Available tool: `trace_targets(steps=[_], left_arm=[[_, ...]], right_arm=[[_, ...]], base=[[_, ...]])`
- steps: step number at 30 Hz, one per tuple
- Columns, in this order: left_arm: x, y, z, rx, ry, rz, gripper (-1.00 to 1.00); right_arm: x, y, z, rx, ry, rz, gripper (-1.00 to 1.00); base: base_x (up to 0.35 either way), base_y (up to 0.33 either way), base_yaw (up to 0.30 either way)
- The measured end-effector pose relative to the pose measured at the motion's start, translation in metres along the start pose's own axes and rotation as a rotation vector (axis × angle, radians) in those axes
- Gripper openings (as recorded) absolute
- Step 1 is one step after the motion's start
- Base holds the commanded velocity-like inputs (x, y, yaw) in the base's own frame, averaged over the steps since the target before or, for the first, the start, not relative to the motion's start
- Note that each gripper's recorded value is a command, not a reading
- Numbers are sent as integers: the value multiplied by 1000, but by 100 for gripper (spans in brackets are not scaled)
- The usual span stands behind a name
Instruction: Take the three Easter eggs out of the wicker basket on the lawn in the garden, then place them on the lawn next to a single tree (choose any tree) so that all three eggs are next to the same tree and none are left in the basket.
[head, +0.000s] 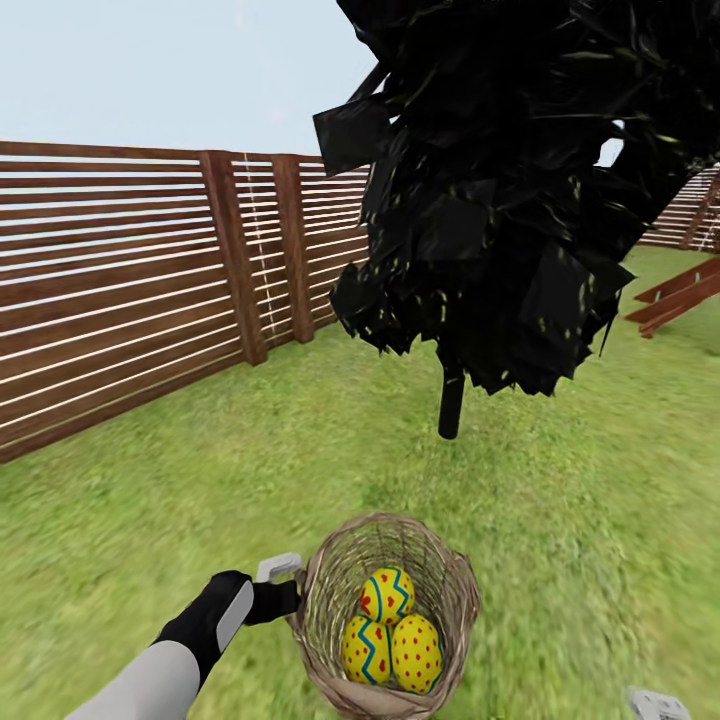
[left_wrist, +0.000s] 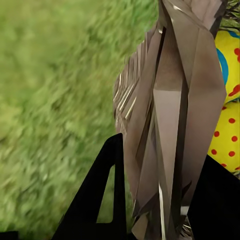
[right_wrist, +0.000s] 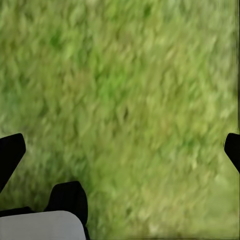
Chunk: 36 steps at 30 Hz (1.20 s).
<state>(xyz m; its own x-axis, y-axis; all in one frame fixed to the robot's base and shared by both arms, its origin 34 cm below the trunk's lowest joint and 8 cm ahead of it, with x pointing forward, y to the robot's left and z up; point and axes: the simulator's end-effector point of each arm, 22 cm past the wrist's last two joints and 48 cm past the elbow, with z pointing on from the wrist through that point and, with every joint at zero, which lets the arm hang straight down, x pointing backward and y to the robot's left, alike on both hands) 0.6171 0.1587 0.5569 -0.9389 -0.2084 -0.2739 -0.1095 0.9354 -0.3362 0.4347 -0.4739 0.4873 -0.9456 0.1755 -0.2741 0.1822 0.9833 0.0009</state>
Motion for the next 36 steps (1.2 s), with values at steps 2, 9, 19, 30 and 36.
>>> trace_targets(steps=[2, 9, 19, 30, 36], left_arm=[[0, 0, 0, 1, 0, -1, -100], [0, 0, 0, 0, -1, 1, -100], [0, -3, -1, 4, -1, -1, -100], [0, -3, 0, 2, -1, 2, -100], [0, -2, 0, 2, -1, 3, -100]], right_arm=[[0, 0, 0, 0, 1, 0, 100], [-1, 0, 0, 0, -2, -1, 100], [8, 2, 0, -3, 8, -2, 100], [182, 144, 17, -31, 106, -304, 100], [202, 151, 14, -39, 125, -303, 100]], base=[[-280, 0, -287], [-185, 0, -287], [0, 0, -288], [0, 0, -288], [0, 0, -288]])
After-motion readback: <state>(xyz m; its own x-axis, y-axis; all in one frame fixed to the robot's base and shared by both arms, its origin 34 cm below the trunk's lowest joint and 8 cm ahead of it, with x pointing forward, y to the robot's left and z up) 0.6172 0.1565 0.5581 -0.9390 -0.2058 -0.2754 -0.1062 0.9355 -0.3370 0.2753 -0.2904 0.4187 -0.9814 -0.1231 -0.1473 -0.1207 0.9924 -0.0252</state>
